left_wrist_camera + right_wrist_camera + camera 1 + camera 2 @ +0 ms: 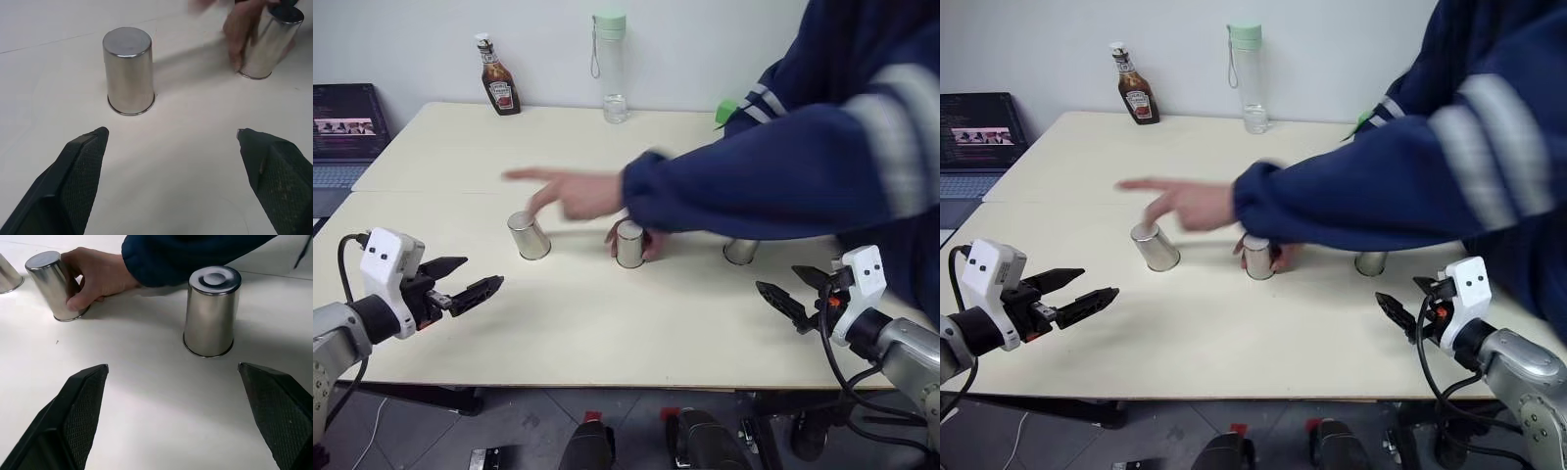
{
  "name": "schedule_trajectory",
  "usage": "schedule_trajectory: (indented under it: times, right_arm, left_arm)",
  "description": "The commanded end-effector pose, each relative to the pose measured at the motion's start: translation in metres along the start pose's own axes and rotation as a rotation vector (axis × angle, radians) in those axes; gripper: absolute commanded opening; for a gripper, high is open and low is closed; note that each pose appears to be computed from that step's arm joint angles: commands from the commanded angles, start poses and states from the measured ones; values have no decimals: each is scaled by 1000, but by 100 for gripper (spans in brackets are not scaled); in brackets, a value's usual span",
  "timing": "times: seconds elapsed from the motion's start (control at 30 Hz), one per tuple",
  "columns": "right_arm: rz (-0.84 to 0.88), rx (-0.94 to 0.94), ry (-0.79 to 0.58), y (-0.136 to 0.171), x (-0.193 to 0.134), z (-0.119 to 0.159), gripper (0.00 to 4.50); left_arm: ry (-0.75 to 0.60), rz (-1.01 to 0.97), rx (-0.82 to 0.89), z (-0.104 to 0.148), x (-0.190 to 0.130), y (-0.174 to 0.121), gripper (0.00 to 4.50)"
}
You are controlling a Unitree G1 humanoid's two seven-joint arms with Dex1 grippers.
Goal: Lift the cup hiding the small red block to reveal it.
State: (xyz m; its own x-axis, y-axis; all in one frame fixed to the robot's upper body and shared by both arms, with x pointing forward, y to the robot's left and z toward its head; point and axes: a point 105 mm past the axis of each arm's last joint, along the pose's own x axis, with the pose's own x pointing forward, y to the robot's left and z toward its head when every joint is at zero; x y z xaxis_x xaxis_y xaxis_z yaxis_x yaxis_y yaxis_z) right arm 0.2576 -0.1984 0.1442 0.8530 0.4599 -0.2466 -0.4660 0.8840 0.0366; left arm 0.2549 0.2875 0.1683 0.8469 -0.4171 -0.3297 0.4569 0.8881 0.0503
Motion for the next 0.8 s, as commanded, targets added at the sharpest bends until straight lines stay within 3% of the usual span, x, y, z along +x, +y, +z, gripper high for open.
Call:
schedule_trajectory:
  times: [0.03,0.33,0.57,0.8]
  right_arm:
    - [39,-28,-40,6,-2,11,450]
    - [274,-57,-43,48,12,13,450]
    - [414,-135,-155,103,92,16,450]
    - [371,-173,-176,107,151,5,450]
  left_arm:
    - [-3,-27,41,8,-2,-5,447]
    - [-33,-98,40,11,6,-23,447]
    - [-108,-177,52,22,21,-45,447]
    - [-199,-201,102,32,21,-58,447]
